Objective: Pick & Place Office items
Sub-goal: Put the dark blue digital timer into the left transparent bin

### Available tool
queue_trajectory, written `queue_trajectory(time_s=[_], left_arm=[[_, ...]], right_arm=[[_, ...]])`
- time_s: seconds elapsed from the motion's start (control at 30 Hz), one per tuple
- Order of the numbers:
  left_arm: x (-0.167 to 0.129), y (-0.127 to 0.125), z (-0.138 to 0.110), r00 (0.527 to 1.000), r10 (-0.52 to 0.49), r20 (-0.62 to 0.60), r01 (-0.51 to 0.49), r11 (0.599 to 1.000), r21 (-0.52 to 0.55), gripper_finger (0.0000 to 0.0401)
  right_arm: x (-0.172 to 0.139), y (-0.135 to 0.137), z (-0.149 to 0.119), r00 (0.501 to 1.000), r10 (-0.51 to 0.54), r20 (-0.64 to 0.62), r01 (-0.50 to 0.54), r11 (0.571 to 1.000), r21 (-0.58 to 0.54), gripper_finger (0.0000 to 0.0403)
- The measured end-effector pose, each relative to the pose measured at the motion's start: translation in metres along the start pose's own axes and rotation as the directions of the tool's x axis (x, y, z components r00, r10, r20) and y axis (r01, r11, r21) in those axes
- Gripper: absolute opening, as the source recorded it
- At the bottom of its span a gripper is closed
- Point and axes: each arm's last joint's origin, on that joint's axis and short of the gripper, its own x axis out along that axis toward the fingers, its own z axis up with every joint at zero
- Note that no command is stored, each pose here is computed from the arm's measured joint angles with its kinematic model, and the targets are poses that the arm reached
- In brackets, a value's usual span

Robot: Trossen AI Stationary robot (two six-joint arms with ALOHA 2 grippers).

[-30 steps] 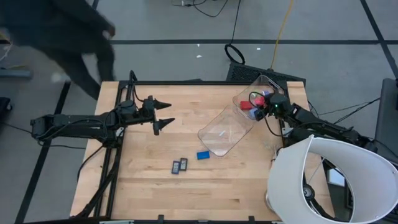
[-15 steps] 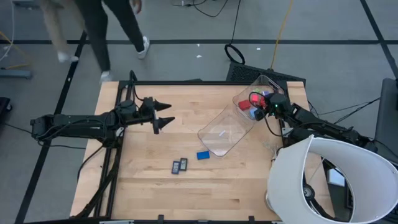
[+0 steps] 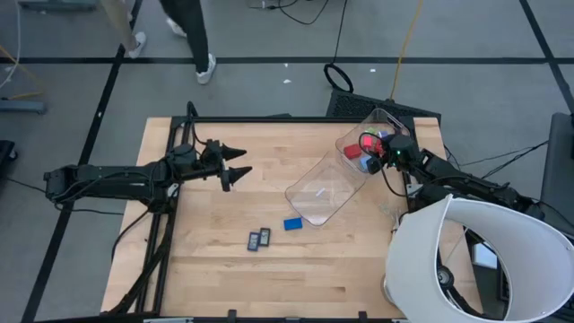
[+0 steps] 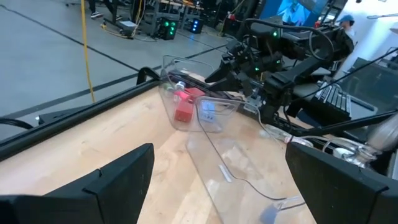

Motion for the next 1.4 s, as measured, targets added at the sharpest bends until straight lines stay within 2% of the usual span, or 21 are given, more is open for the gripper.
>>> queue_trajectory(time_s=[0.1,0.3,0.47,0.57,0.7,0.77,0.9,1.03,1.17,1.3,1.4], left_arm=[[0.000,0.000,0.000,1.000,-0.014,-0.005,0.014,1.000,-0.023,0.0367],[0.000,-0.004,-0.002,0.991,-0.124,-0.051,0.124,0.992,-0.017,0.0367],[-0.002,-0.016,-0.006,0.942,-0.302,-0.145,0.301,0.953,-0.028,0.0367],[-0.004,-0.034,-0.007,0.908,-0.334,-0.254,0.351,0.936,0.024,0.0367],[-0.006,-0.063,-0.008,0.894,-0.194,-0.404,0.259,0.959,0.114,0.0367],[-0.007,-0.077,-0.013,0.870,-0.112,-0.480,0.208,0.966,0.152,0.0367],[-0.006,-0.110,-0.021,0.838,-0.072,-0.541,0.185,0.970,0.158,0.0367],[0.002,-0.131,-0.046,0.769,-0.014,-0.639,0.136,0.980,0.142,0.0367],[0.011,-0.141,-0.076,0.694,0.060,-0.717,0.048,0.991,0.129,0.0367],[0.026,-0.144,-0.109,0.654,0.109,-0.749,-0.086,0.994,0.069,0.0367],[0.035,-0.143,-0.130,0.623,0.138,-0.770,-0.202,0.979,0.012,0.0367]], right_arm=[[0.000,0.000,0.000,1.000,0.000,0.000,0.000,1.000,0.000,0.0213],[0.000,0.000,0.000,1.000,0.000,0.000,0.000,1.000,0.000,0.0212],[0.000,0.000,0.001,1.000,0.003,0.015,-0.003,1.000,0.000,0.0212],[0.000,0.001,0.003,0.999,0.007,0.034,-0.007,1.000,0.001,0.0212],[0.000,0.001,0.006,0.998,0.012,0.061,-0.013,1.000,0.007,0.0212],[0.000,0.001,0.006,0.998,0.013,0.064,-0.013,1.000,0.008,0.0212],[0.000,0.001,0.007,0.997,0.014,0.071,-0.013,1.000,-0.012,0.0212],[0.000,0.001,0.007,0.997,0.015,0.071,-0.014,1.000,-0.018,0.0212],[0.000,0.001,0.007,0.997,0.015,0.073,-0.011,0.999,-0.053,0.0212],[-0.001,0.002,0.011,0.994,0.022,0.108,-0.015,0.998,-0.064,0.0212],[-0.001,0.003,0.013,0.991,0.028,0.132,-0.021,0.998,-0.059,0.0212]])
